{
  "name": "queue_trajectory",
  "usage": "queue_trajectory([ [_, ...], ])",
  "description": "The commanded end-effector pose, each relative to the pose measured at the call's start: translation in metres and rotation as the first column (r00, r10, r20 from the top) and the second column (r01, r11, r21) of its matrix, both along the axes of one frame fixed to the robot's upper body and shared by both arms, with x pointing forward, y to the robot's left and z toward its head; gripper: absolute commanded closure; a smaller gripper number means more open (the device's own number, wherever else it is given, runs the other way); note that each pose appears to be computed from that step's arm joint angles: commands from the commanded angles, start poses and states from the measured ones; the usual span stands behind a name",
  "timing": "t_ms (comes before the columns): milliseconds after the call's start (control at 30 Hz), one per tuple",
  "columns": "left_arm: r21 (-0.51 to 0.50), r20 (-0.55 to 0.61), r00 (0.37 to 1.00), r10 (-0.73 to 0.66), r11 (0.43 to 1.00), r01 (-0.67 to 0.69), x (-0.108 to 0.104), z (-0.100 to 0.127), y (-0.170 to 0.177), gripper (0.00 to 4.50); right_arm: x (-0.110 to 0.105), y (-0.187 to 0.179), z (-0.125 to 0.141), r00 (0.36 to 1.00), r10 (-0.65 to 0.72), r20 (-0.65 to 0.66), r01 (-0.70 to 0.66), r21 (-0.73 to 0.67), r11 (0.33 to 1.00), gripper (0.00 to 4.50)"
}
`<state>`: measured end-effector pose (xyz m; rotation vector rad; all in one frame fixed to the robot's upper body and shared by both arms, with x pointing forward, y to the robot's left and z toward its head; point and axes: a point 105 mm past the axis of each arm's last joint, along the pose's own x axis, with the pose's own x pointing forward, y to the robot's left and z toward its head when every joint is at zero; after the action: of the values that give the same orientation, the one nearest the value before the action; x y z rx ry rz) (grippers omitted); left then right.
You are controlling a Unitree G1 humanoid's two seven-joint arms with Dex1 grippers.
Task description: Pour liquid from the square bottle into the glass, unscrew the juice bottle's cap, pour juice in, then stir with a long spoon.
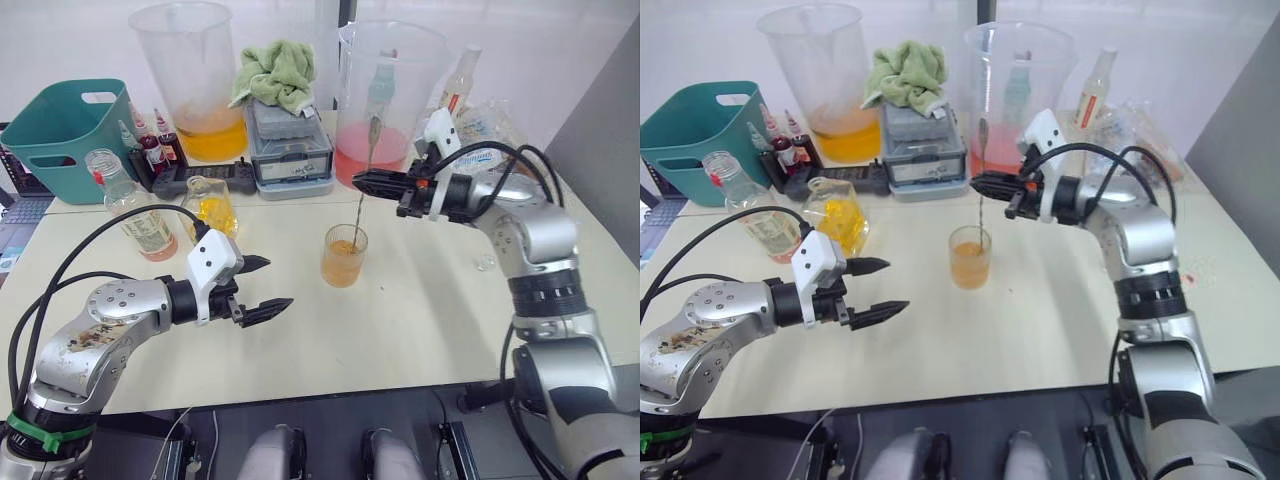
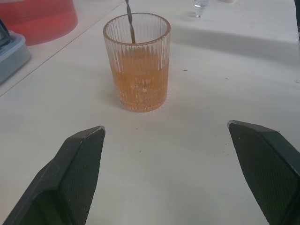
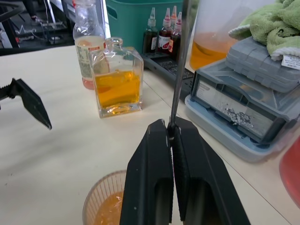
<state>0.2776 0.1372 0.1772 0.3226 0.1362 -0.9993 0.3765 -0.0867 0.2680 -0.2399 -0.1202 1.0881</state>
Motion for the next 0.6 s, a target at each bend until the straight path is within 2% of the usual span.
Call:
queue_trajectory([
  [33, -0.008, 0.05, 0.999, -0.018, 1.0, 0.018, -0.001, 0.011, -0.003, 0.06, -0.002, -0.004, 0.026, 0.994, -0.015, 0.109, 0.013, 0.024, 1.0, 4.5],
  [133, -0.007, 0.052, 0.999, -0.016, 1.0, 0.016, -0.002, 0.011, -0.003, 0.06, -0.005, 0.022, 0.032, 0.993, 0.03, 0.117, -0.045, 0.124, 0.991, 4.5],
  [300, -0.009, 0.053, 0.998, -0.017, 1.0, 0.017, -0.002, 0.012, -0.004, 0.06, -0.019, 0.045, 0.03, 0.988, 0.112, 0.102, -0.128, 0.167, 0.978, 4.5],
  [600, -0.011, 0.053, 0.998, -0.022, 1.0, 0.023, -0.002, 0.011, -0.006, 0.06, -0.034, 0.049, 0.026, 0.981, 0.187, 0.043, -0.191, 0.159, 0.969, 4.5],
])
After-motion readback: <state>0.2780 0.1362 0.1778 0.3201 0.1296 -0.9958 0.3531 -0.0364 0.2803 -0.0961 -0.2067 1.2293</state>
